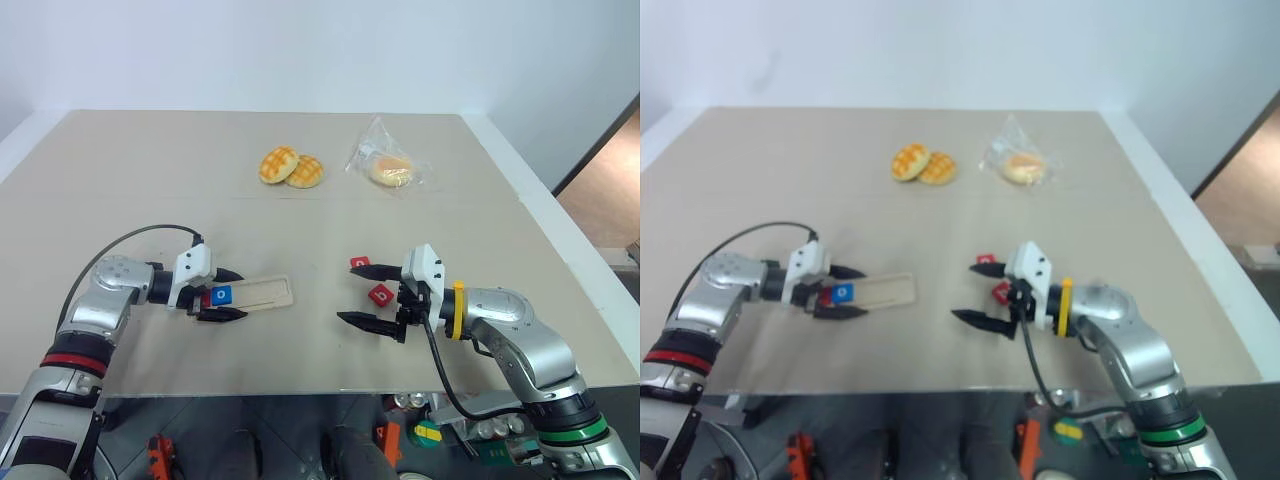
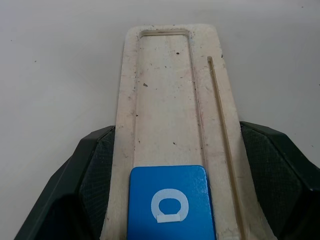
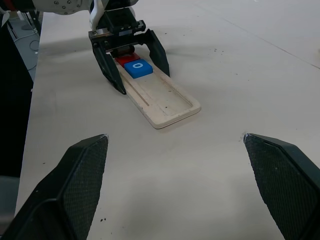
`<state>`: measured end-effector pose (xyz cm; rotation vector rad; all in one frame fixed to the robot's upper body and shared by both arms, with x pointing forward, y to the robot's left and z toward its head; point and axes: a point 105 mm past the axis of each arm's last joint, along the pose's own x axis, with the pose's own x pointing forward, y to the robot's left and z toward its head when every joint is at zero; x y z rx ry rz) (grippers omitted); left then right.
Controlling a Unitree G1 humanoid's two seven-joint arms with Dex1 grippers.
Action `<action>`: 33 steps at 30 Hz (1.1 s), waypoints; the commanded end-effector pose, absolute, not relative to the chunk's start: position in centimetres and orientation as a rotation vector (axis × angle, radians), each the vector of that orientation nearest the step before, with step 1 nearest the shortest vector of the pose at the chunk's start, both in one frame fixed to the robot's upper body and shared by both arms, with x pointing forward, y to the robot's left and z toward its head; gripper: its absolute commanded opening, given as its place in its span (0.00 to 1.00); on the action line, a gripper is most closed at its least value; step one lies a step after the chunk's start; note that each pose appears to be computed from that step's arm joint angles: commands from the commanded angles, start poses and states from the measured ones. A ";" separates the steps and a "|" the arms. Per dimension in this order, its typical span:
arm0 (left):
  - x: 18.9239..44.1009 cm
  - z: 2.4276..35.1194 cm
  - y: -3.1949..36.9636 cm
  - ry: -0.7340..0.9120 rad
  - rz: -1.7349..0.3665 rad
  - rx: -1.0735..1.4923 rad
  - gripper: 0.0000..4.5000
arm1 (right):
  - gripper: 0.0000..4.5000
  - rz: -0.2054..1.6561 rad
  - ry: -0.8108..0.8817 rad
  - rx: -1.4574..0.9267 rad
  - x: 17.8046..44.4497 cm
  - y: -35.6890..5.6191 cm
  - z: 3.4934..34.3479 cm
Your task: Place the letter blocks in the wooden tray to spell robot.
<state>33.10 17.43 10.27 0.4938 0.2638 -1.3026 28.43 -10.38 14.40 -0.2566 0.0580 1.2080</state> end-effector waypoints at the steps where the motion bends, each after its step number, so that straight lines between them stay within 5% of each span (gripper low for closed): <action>1: 34.4 11.4 15.3 0.237 -1.319 0.555 0.71 | 1.00 1.196 0.007 -0.295 28.7 -10.8 15.7; 18: 38.3 13.4 8.7 0.177 -1.418 0.717 0.71 | 1.00 1.161 -0.008 -0.319 29.5 -11.1 15.9; 33: 38.8 13.9 5.5 0.155 -1.475 0.713 0.71 | 1.00 1.134 -0.011 -0.324 29.5 -11.5 15.8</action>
